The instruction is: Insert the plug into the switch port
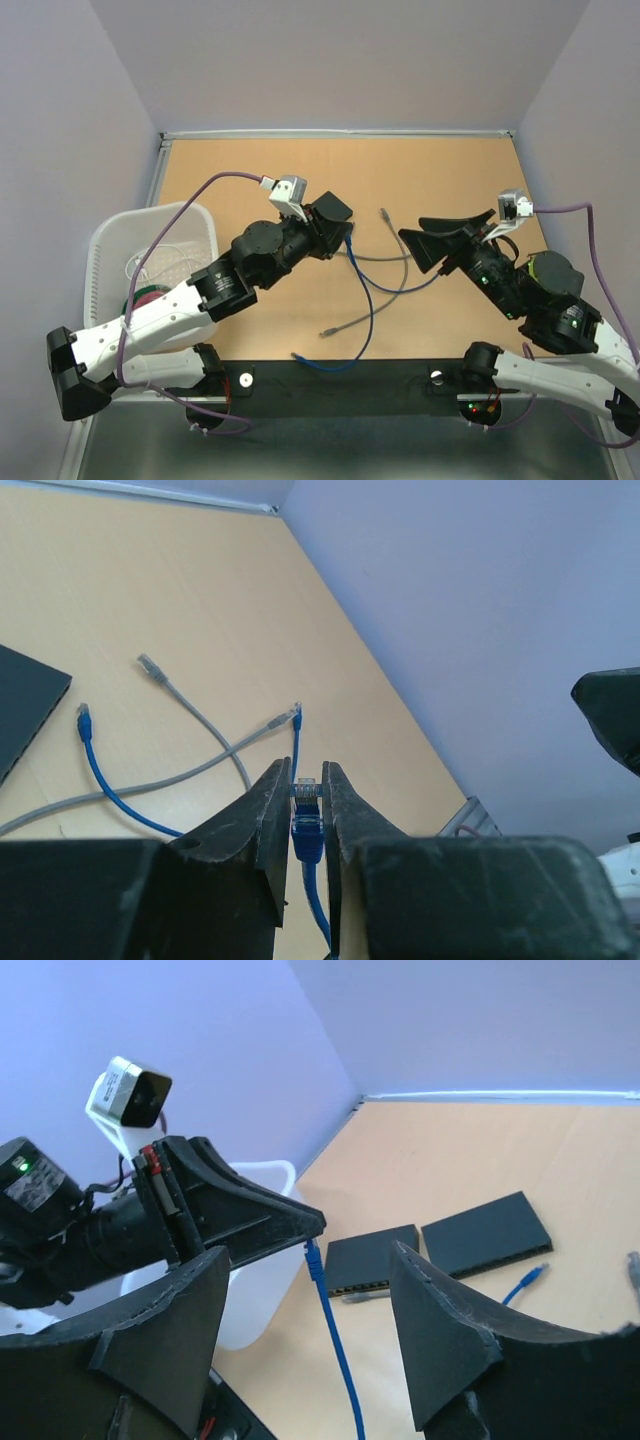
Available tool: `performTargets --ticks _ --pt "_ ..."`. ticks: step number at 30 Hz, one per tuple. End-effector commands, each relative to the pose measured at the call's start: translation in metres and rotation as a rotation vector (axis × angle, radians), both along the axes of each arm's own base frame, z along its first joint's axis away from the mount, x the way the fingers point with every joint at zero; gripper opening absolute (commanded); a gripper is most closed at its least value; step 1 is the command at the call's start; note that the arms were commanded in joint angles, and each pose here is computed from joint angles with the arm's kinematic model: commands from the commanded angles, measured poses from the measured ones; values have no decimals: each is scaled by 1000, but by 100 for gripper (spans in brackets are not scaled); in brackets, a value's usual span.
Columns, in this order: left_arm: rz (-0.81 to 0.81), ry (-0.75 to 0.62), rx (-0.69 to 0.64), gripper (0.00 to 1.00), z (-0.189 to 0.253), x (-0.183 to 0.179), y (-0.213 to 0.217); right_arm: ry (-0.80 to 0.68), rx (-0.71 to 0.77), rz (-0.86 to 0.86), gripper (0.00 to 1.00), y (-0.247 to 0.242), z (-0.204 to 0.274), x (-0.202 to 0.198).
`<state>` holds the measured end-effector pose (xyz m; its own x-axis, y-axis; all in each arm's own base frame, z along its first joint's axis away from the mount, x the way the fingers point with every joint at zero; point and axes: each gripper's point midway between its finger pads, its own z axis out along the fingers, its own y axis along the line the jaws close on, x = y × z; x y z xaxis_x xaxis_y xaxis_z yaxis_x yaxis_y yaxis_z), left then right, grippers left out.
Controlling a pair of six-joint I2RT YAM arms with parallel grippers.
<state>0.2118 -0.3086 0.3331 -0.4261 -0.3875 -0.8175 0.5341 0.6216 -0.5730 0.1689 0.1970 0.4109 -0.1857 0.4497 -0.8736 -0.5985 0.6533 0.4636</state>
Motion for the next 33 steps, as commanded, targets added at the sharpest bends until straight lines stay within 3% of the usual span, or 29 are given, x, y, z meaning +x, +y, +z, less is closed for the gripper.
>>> performTargets --ticks 1,5,12,25,33 --pt "-67 -121 -96 0 45 -12 2 -24 22 120 69 18 9 -14" --pt "-231 -265 -194 0 73 -47 3 -22 -18 285 66 51 10 -29" --pt "-477 -425 -252 0 113 -99 4 -78 -18 585 58 85 44 -72" --pt "-536 -529 -364 0 154 -127 28 -180 55 667 54 58 82 -103" --pt "-578 -578 -432 0 175 -143 38 -159 25 744 50 71 71 -110"
